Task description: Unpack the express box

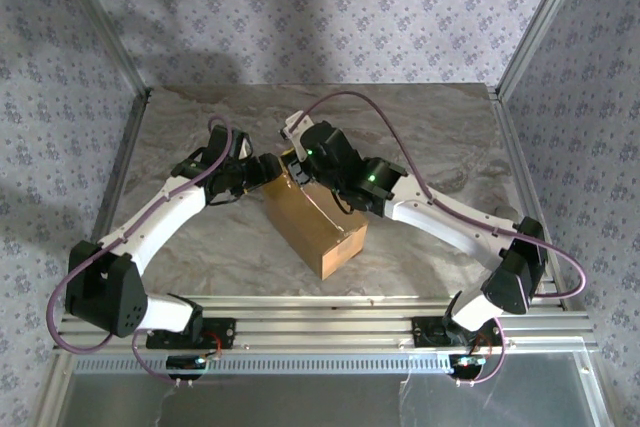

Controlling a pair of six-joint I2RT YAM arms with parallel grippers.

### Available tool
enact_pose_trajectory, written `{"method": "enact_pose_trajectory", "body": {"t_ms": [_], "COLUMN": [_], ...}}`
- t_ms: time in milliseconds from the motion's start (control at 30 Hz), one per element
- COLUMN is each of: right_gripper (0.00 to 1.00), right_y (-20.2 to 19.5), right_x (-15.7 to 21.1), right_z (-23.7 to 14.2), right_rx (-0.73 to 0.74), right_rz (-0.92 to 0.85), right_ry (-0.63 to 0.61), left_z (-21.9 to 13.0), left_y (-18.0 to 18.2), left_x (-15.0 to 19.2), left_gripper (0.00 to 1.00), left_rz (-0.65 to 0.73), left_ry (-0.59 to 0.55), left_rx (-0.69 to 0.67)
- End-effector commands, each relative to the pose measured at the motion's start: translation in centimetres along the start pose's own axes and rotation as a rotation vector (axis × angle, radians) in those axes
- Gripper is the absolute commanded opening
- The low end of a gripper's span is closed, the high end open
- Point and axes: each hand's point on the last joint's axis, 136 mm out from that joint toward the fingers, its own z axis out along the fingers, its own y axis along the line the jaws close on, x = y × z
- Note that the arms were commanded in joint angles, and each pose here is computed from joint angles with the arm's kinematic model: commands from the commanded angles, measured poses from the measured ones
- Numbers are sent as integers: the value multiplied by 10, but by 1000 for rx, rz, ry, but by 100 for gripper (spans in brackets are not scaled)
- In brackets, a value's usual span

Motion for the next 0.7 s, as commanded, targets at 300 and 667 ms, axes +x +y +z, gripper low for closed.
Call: {"method": "enact_pose_trajectory", "body": {"t_ms": [300, 667], "right_gripper": [0, 0], "right_y": [-13, 3], "right_x": [-27, 2], "right_z": [-22, -25], "right_rx": [45, 20], "right_rz": [77, 61], "right_ry": [-100, -27], "left_z": [-2, -2], "left_y": [15, 13], "left_x": [6, 2], "left_gripper": [75, 75], "left_rz": [-18, -15], "left_ry": [15, 7], "left_rx": [-58, -59]}}
